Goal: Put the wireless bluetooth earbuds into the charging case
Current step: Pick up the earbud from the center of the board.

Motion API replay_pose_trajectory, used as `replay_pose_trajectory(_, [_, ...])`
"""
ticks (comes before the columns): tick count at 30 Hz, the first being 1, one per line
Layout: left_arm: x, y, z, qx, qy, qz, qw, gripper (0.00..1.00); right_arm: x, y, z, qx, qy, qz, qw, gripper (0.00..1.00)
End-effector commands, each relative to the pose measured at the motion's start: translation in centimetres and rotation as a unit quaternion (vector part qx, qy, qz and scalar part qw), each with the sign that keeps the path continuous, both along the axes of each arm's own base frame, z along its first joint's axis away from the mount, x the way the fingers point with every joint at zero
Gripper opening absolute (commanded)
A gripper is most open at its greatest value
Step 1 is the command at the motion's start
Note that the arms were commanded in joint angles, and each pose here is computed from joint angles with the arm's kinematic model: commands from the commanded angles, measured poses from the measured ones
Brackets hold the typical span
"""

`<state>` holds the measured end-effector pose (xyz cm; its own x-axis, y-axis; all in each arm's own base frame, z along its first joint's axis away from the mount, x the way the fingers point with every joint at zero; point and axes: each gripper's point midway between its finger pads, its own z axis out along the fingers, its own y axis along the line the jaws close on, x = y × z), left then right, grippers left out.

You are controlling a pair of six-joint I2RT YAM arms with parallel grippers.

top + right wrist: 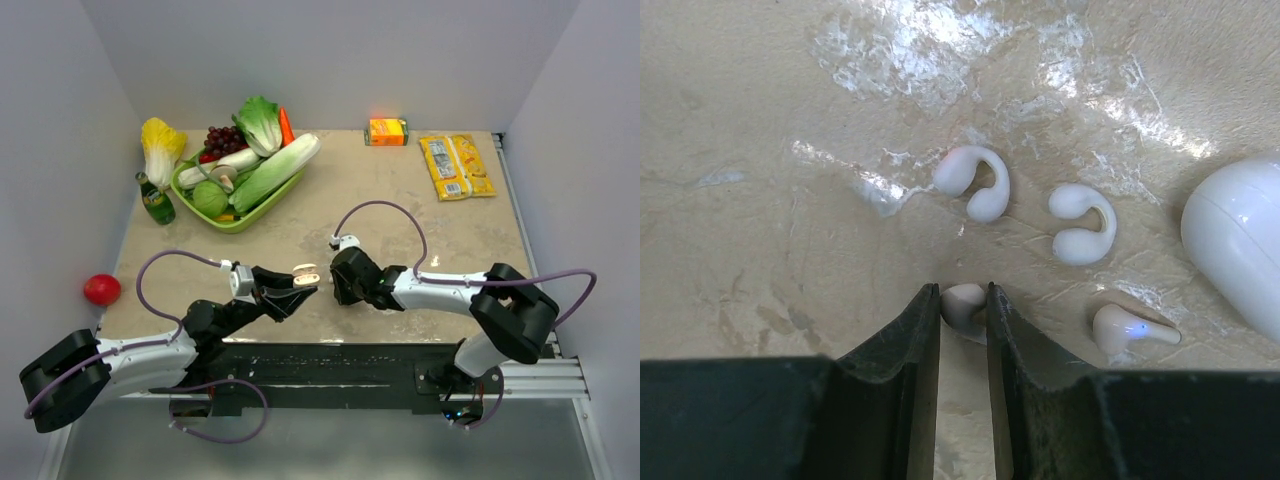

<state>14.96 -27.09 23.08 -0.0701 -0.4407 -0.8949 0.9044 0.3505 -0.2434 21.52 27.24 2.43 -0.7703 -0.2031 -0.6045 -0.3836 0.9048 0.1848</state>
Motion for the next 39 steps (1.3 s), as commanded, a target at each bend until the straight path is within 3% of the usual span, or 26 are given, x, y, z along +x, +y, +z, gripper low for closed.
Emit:
replay_pose_trajectory(1, [-2.1, 2.9, -4.6, 0.013, 0.001, 0.005, 1.0, 0.0, 0.1, 0.1, -0.3, -0.002, 0.001, -0.007, 1.0, 0.24])
replay_pose_trajectory(5, [-2.0, 2.9, -4.6, 0.013, 0.001, 0.006, 1.0, 0.0, 0.2, 0.0, -0.1, -0.005, -0.005, -0.001, 1.0, 0.34])
replay_pose_trajectory(16, [-2.0, 2.7, -4.4, 0.013, -0.001, 0.004, 1.0, 0.0, 0.4, -0.1, 1.7, -0.014, -0.031, 0.034, 0.999, 0.48])
replay_pose_trajectory(29, [-2.2, 2.7, -4.4, 0.013, -0.004, 0.0, 1.0, 0.0, 0.6, 1.3, 5.4, -0.04, -0.081, 0.148, 0.985, 0.45])
replay_pose_trajectory(39, [-2.3, 2.8, -4.4, 0.011, -0.005, 0.001, 1.0, 0.0, 0.8, 1.6, 3.6, -0.092, -0.077, 0.158, 0.98, 0.45])
